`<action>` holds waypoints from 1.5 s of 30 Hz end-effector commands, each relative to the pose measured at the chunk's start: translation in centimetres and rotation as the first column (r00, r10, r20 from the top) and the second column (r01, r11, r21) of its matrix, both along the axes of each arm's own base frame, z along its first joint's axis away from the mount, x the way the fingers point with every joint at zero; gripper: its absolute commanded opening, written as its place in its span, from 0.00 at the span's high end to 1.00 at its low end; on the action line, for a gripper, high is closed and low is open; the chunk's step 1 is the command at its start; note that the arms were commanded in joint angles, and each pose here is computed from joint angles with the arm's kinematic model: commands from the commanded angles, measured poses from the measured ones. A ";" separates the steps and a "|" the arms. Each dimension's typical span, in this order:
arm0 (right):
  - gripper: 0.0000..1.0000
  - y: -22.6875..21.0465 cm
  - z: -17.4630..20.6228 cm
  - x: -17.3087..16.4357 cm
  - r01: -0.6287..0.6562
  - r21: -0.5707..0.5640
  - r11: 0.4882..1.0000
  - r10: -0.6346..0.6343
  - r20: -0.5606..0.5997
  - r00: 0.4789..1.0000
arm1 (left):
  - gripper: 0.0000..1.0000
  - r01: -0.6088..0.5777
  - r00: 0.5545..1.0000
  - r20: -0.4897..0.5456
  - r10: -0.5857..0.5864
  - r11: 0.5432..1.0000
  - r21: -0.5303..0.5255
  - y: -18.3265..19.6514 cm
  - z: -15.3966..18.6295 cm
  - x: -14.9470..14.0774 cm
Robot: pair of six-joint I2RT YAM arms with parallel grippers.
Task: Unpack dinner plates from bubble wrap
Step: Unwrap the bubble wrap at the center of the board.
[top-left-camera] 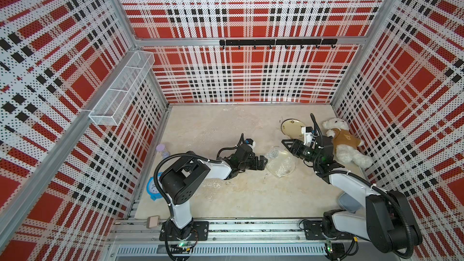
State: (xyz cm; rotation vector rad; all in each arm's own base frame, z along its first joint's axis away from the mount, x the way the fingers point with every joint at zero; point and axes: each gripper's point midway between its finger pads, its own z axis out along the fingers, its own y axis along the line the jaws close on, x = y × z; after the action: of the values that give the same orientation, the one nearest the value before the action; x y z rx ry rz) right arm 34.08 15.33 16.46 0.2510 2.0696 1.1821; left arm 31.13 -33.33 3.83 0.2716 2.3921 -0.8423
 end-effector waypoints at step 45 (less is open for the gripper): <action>0.00 -4.4 1.7 -2.5 0.131 -0.389 0.912 -0.142 0.000 0.990 | 0.01 -0.039 0.991 -0.127 0.047 0.997 0.067 3.4 1.3 0.8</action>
State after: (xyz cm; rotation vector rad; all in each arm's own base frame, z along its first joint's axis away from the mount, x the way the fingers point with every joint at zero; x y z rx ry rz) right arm 31.83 11.24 18.24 0.2311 2.2293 0.6999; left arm 31.67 -29.67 5.06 0.1743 2.5364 -0.7874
